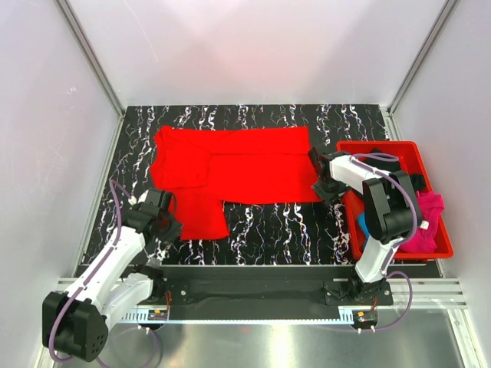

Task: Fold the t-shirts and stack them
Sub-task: Fold the tshirt

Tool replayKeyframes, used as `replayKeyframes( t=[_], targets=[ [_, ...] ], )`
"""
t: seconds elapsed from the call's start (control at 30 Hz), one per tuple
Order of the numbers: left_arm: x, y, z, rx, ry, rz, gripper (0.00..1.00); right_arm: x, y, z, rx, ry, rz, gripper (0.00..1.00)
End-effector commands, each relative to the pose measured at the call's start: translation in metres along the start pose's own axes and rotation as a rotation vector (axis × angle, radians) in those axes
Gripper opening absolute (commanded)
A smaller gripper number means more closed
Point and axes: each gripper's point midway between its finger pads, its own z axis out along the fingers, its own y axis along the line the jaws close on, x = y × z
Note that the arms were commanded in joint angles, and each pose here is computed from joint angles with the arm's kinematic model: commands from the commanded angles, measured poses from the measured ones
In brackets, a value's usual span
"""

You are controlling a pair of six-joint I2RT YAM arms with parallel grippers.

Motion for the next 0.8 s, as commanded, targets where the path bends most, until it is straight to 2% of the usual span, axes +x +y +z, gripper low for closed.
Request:
replayKeyframes(
  t=[0.0, 0.07, 0.13, 0.17, 0.2, 0.23, 0.5, 0.77],
  targets=[
    [-0.019, -0.016, -0.013, 0.049, -0.072, 0.010, 0.00, -0.009, 0.004, 0.007, 0.001, -0.053, 0.039, 0.44],
    [-0.024, -0.019, -0.016, 0.056, -0.091, 0.006, 0.00, -0.013, 0.003, 0.007, 0.008, -0.070, 0.041, 0.35],
    [-0.027, -0.019, -0.018, 0.059, -0.105, 0.011, 0.00, -0.015, 0.004, 0.008, 0.000, -0.082, 0.028, 0.18],
    [-0.029, -0.020, -0.020, 0.066, -0.117, 0.011, 0.00, -0.015, 0.005, 0.008, -0.005, -0.082, 0.018, 0.06],
    [-0.030, -0.021, -0.021, 0.069, -0.120, 0.009, 0.00, -0.015, 0.007, 0.008, -0.014, -0.081, 0.011, 0.06],
    [-0.030, -0.022, -0.021, 0.072, -0.121, 0.008, 0.00, -0.014, 0.007, 0.008, -0.020, -0.080, -0.003, 0.00],
    [-0.029, -0.018, -0.031, 0.065, -0.114, 0.051, 0.00, -0.020, -0.025, -0.004, -0.001, -0.127, -0.023, 0.00],
    [-0.030, -0.008, -0.054, 0.075, -0.138, 0.102, 0.00, -0.012, -0.039, -0.032, -0.126, -0.099, -0.098, 0.00]
  ],
)
